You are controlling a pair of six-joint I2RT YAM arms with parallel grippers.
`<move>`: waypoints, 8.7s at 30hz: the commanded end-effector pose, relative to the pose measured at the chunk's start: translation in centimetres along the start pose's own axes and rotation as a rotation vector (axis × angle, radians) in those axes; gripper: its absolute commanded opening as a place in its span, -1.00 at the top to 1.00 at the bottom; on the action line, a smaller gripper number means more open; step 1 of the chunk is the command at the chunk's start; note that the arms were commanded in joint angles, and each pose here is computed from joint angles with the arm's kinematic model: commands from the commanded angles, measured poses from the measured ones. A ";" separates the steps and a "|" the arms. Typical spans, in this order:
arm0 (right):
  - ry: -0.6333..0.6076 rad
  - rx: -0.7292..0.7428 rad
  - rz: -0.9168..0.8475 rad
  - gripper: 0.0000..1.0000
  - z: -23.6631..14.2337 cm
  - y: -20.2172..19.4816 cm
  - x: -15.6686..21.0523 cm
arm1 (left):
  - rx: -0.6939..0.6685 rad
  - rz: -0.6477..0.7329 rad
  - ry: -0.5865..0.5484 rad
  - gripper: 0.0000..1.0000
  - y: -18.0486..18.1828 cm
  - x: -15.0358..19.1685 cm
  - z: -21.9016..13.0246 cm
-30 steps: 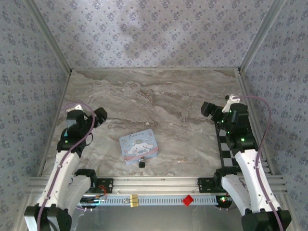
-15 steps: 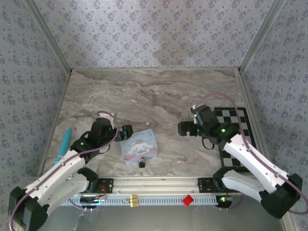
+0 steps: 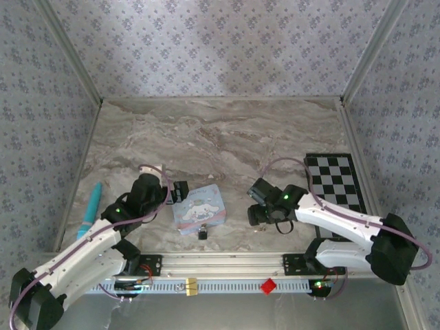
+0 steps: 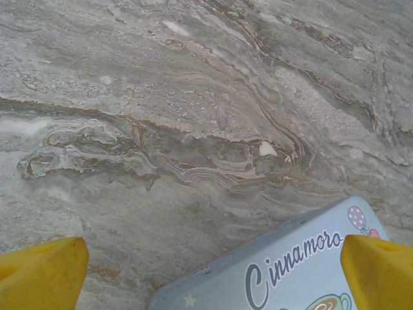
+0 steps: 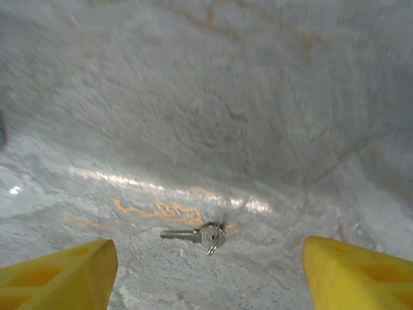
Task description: Unlock a padlock with a key
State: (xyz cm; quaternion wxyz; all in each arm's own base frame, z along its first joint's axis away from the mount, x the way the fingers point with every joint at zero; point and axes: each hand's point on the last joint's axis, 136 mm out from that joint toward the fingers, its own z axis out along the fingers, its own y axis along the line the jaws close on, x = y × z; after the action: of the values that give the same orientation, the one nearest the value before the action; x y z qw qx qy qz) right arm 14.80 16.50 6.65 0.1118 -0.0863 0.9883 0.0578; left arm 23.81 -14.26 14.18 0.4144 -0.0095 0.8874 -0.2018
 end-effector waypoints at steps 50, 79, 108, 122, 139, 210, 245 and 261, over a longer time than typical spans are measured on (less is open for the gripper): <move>-0.022 -0.252 0.442 1.00 3.0 -0.3 0.2 | 0.007 -0.038 -0.053 -1.00 -0.5 -1.0 0.7; -0.504 -0.760 0.750 1.00 -6.8 0.4 -12.3 | 0.319 -0.059 -0.187 -1.00 -7.9 -6.7 0.1; -0.695 -1.183 0.869 1.00 -15.3 5.0 -19.7 | 0.842 -0.026 -0.246 -0.78 -21.4 -8.4 -2.0; -0.697 -1.299 0.584 1.00 -21.5 8.6 -20.9 | 1.017 0.163 -0.188 -0.95 -22.0 -8.4 -3.4; -0.675 -1.365 0.463 1.00 -23.5 11.3 -20.5 | 1.113 0.214 -0.180 -0.81 -24.8 -10.2 -3.4; -1.104 -0.776 -0.779 -0.45 -15.5 8.3 -8.9 | 0.351 1.406 0.650 1.00 -15.4 -1.4 -1.0; -1.009 -0.955 -0.898 0.23 -15.3 12.8 -7.2 | 0.663 1.455 0.674 1.00 -19.7 1.1 -5.9; -1.047 -0.923 -0.865 0.29 -14.9 12.6 -8.0 | 0.678 1.451 0.670 1.00 -19.8 1.5 -5.8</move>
State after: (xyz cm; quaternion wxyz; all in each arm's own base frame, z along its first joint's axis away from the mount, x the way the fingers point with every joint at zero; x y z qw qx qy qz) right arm 16.99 27.91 23.72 0.5177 -0.4591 0.5716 0.4410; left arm 16.42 -30.38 23.20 0.1373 0.7330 0.6556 -0.1187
